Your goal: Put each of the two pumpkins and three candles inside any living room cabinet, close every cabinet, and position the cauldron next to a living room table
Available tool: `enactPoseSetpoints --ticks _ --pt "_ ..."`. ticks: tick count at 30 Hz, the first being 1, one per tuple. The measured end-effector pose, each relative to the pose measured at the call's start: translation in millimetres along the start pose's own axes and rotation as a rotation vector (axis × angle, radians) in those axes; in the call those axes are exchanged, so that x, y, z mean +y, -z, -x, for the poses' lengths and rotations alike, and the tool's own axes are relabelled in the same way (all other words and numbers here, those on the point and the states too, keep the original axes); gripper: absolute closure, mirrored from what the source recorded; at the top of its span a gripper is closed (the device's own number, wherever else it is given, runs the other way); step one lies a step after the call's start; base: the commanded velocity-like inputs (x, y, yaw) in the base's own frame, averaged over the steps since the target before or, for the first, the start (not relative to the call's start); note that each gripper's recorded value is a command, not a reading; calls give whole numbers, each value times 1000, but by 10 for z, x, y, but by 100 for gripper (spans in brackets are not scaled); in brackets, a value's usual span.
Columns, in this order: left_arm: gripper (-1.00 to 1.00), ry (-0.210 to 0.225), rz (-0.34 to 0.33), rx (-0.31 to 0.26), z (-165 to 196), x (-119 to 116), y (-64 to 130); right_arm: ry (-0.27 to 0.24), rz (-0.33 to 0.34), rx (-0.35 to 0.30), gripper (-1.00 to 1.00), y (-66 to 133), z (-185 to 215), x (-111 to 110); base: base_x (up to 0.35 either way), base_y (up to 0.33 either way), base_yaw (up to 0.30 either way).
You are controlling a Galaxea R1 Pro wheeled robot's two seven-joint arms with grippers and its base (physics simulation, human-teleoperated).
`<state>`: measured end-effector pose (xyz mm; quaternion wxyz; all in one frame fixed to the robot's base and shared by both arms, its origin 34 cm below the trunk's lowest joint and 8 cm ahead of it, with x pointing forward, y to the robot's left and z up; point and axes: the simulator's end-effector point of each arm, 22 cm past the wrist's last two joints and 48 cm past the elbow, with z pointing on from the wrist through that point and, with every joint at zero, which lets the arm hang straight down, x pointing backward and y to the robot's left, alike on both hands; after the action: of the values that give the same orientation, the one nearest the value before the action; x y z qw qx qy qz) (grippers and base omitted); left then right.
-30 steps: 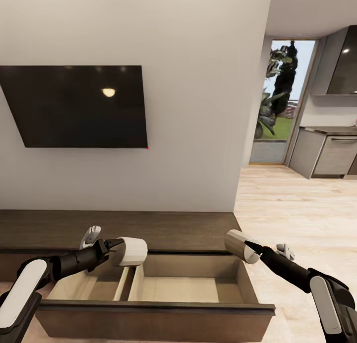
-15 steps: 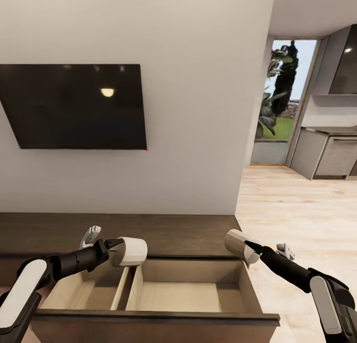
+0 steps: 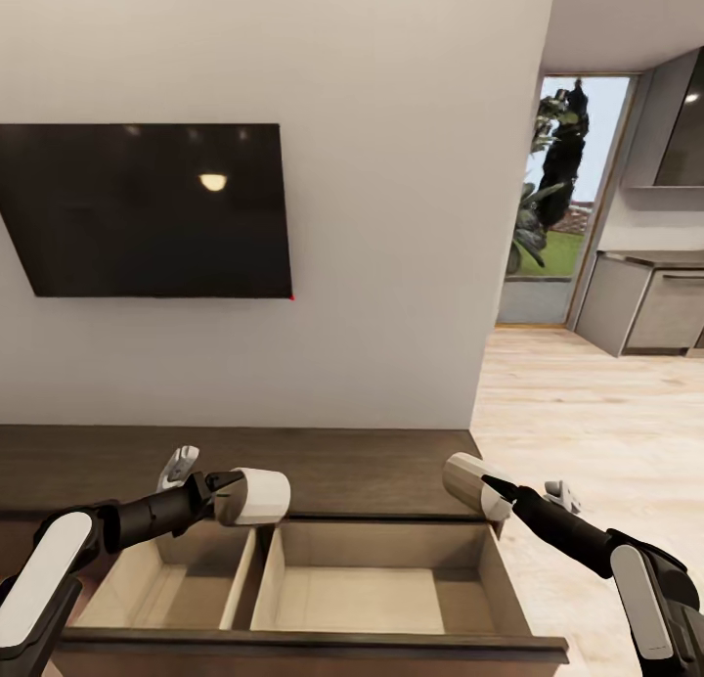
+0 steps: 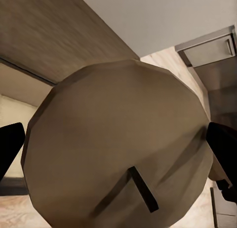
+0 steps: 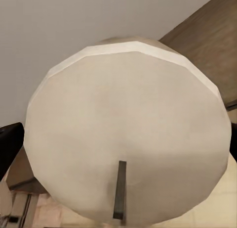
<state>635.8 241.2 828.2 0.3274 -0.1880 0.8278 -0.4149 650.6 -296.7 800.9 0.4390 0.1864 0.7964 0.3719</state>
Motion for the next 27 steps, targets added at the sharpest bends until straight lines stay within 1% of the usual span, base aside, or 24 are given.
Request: enactPoseSetpoints --ticks 4,10,12,17,27 --pt "100 -2 2 0 1 2 3 1 -1 -1 100 2 1 -1 158 156 0" --pt "100 0 -1 0 1 -2 1 0 -1 0 100 0 -2 -2 56 157 0" --pt "100 5 10 4 -11 45 -8 0 0 0 100 0 -2 -1 67 166 0" --pt "100 19 12 10 -30 85 -25 0 0 1 100 -3 -3 -2 -16 72 0" --pt "100 19 14 10 -32 92 -26 4 -16 6 100 -2 -16 -44 -5 10 0"
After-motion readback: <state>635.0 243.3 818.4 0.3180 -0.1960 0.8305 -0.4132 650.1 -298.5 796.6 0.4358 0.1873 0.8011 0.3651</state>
